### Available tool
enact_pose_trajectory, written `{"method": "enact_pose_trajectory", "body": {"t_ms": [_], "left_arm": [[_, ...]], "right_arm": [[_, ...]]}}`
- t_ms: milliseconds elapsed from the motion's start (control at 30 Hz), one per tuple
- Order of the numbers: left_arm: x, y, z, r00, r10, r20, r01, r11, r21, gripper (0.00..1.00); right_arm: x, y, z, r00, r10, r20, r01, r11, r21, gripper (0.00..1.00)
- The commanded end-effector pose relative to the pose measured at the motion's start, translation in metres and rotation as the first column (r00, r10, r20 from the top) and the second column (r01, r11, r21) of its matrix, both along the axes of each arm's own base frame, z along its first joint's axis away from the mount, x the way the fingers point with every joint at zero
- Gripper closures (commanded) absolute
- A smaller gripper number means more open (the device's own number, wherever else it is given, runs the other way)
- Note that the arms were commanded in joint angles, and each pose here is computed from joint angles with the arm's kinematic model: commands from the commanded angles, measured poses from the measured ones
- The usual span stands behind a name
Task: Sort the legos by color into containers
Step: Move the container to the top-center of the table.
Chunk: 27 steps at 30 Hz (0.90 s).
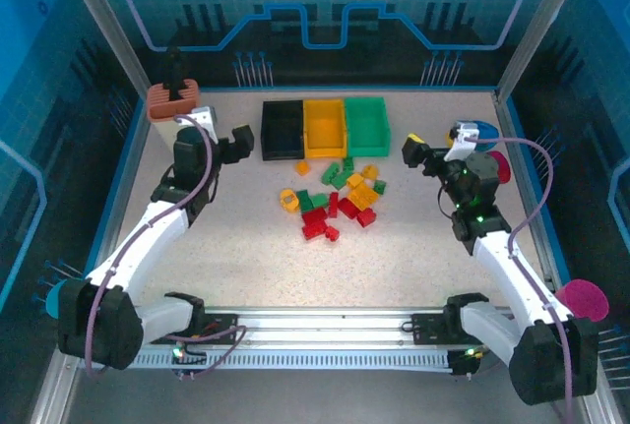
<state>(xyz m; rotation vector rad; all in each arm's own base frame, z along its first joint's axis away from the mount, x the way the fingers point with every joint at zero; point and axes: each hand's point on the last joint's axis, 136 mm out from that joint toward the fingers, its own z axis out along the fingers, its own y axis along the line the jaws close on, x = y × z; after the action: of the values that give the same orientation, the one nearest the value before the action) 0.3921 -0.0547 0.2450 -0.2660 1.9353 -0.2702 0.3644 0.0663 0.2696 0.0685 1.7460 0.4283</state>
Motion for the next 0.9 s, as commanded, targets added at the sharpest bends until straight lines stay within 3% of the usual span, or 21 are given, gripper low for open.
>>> {"method": "enact_pose_trajectory", "body": {"t_ms": [0,233,400,667,867], "left_arm": [[-0.033,-0.023,-0.06,0.959,-0.063,-0.276,0.044,0.996,-0.075,0.01],[-0.026,-0.036,-0.088,0.918,-0.085,-0.387,0.061,0.995,-0.073,0.04],[0.005,-0.048,-0.1,0.884,-0.108,-0.455,0.094,0.994,-0.052,0.13],[0.054,-0.044,-0.105,0.87,-0.056,-0.489,0.084,0.996,0.035,0.19],[0.084,-0.035,-0.121,0.844,-0.054,-0.534,0.057,0.998,-0.012,0.26]], "right_arm": [[-0.01,0.026,-0.058,0.937,0.085,-0.339,-0.058,0.994,0.091,0.0],[0.003,0.033,-0.087,0.876,0.046,-0.479,-0.046,0.999,0.012,0.03],[0.031,0.039,-0.1,0.825,0.051,-0.563,-0.089,0.995,-0.041,0.07],[0.079,0.037,-0.121,0.766,0.037,-0.641,-0.121,0.989,-0.086,0.22],[0.108,0.038,-0.143,0.734,0.04,-0.678,-0.137,0.986,-0.091,0.31]]}}
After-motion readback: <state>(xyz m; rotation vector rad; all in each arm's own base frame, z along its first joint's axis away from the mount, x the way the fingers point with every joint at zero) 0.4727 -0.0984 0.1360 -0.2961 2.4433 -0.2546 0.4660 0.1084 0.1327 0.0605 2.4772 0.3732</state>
